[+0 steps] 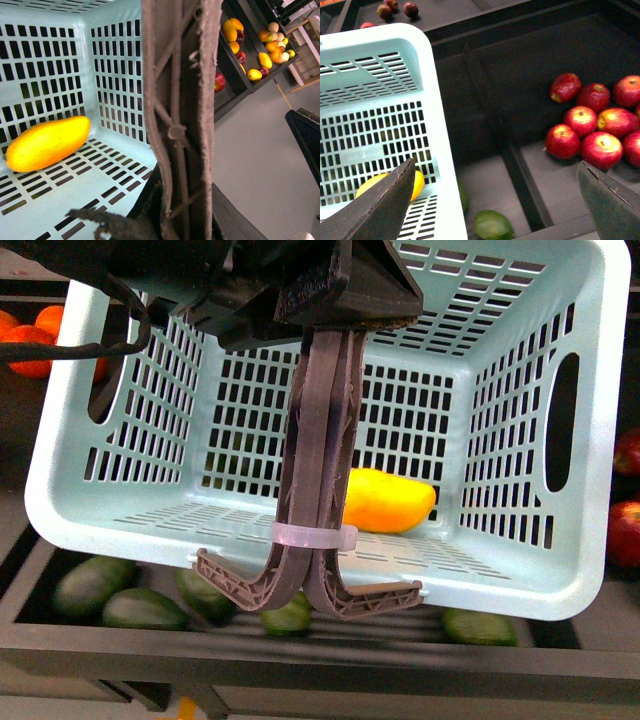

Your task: Pick mango and avocado into basket

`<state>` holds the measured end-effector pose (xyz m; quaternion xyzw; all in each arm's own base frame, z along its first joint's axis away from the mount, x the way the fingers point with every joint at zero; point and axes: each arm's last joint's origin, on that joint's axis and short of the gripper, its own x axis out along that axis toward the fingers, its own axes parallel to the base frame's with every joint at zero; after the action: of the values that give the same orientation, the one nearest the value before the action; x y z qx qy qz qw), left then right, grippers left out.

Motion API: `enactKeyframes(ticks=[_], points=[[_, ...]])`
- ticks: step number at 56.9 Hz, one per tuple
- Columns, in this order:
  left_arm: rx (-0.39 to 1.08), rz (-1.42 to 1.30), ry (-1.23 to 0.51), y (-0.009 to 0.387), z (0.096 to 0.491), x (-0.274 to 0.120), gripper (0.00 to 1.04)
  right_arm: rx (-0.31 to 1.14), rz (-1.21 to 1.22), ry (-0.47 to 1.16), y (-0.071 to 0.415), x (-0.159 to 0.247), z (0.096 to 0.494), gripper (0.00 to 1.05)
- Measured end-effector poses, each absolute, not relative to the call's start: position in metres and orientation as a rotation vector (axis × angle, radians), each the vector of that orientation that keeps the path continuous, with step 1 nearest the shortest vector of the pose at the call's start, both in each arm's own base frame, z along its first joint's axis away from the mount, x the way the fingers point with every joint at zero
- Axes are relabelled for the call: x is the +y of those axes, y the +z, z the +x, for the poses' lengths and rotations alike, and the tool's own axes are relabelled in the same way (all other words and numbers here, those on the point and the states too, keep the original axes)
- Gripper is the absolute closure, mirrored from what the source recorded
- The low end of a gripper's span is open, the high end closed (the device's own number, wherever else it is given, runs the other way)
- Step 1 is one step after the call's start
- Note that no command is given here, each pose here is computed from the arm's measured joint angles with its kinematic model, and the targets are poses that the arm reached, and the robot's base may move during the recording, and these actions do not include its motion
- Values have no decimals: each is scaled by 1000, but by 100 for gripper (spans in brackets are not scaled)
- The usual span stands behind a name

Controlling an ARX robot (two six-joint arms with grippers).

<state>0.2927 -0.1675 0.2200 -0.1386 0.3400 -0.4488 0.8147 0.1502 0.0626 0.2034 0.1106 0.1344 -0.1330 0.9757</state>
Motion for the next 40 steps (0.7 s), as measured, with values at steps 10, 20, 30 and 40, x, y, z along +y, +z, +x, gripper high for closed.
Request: enactKeyframes(ticks=[10,20,30,40], points=[[726,-297,-959,220,293,-168,97,270,224,-268,204,63,150,9],[725,-296,-958,220,293,-168,97,272,223,-268,203,63,150,9],[725,-296,-959,220,293,-168,97,272,223,-268,203,63,150,9],[724,-297,-955,220,294,-166,97,275,223,-258,203,63,150,9]])
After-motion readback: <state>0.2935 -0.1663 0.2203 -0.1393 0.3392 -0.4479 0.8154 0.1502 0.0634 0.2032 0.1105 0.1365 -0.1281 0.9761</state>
